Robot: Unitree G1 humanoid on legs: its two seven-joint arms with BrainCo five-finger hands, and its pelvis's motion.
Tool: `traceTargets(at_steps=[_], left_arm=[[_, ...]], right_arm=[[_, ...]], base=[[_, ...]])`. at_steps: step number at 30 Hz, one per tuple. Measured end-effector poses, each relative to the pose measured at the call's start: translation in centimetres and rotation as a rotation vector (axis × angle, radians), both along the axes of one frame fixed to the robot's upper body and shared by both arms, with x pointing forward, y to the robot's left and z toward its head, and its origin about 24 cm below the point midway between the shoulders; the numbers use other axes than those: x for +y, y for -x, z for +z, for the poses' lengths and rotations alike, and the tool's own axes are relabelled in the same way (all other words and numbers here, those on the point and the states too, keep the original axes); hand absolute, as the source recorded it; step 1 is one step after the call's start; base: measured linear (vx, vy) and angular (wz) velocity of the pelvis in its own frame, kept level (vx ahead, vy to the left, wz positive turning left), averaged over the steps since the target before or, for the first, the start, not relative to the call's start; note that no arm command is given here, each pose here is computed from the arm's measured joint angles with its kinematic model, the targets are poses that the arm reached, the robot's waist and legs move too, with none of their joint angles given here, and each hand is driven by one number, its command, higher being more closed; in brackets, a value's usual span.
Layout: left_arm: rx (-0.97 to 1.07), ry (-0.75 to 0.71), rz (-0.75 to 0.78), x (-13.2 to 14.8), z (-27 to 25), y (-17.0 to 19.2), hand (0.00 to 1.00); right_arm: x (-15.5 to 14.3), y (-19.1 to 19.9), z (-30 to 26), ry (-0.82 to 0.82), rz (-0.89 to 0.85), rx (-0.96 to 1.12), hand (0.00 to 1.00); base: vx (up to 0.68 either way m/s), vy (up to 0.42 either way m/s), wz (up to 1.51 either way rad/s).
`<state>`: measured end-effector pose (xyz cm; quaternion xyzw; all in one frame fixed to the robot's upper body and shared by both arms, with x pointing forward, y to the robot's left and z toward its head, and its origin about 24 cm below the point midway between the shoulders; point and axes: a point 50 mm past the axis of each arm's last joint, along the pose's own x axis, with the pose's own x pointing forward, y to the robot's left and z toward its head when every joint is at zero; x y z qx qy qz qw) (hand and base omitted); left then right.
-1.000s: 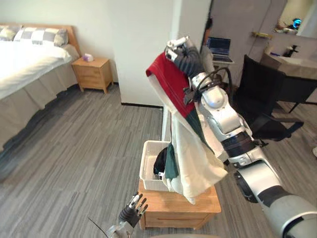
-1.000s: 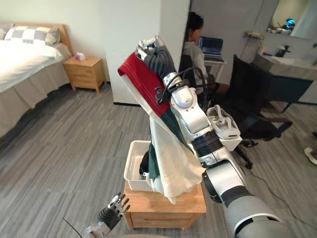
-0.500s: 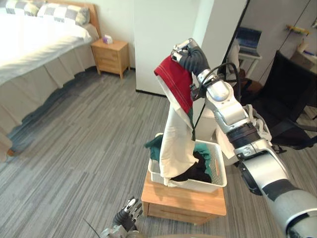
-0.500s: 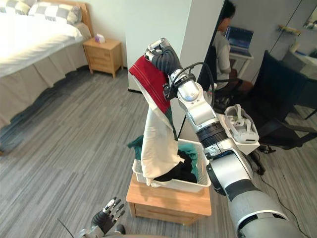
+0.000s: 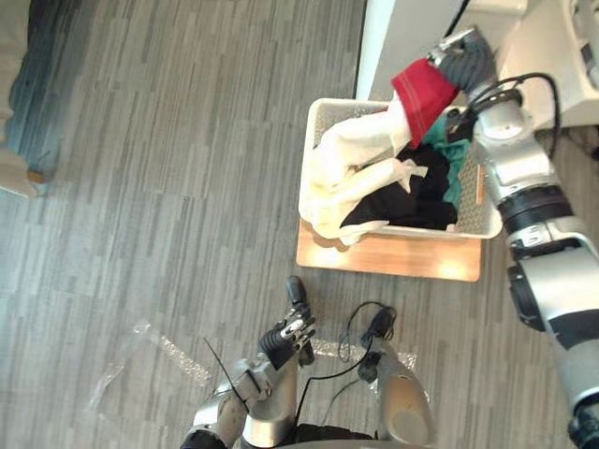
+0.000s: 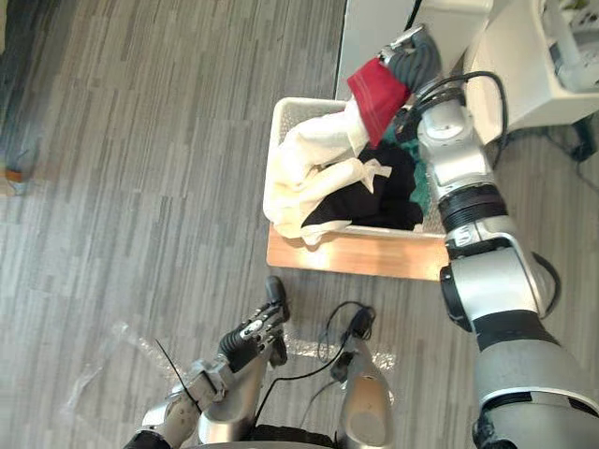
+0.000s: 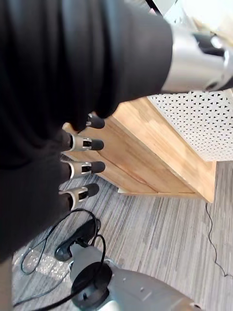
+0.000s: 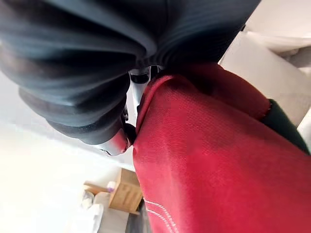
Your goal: Tidy the bed and pick cloth on bed and put in laundry
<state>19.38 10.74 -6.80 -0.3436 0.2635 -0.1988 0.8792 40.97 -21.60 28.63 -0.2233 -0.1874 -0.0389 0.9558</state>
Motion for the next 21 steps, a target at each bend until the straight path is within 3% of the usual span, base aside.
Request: traceTargets(at_steps=[1,2,9,17,21], left_arm=[[0.001,0.007,0.002,-0.1,0.0,0.0,0.00],[-0.003,0.007,-0.002,-0.1,0.0,0.1,0.00],[-0.024,0.045,-0.018,-0.4,0.1,0.3,0.00],[-0.013,0.046,-0.005,-0.1,-0.4,1.2,0.00],[0.064,0.007,0.006,0.7,-2.1,3.0,0.00]], right_arm=[[-0.3,-0.1,-0.3,-0.005,-0.010,0.013,1.00],[-0.4,0.0,-0.6,-0.007,-0.010,0.012,0.00],[-0.6,0.3,-2.0,-0.026,0.039,-0.012,0.00],[1.3,1.5,-3.5,0.095,0.028,-0.107,0.00],[1.9,2.2,-7.5,0.084,0.051,-0.036,0.00]], base=[[0.06,-0.024,-0.01],[0.05,-0.021,0.00],[0.06,-0.023,0.01],[0.01,-0.032,-0.08],[0.06,-0.044,0.02]])
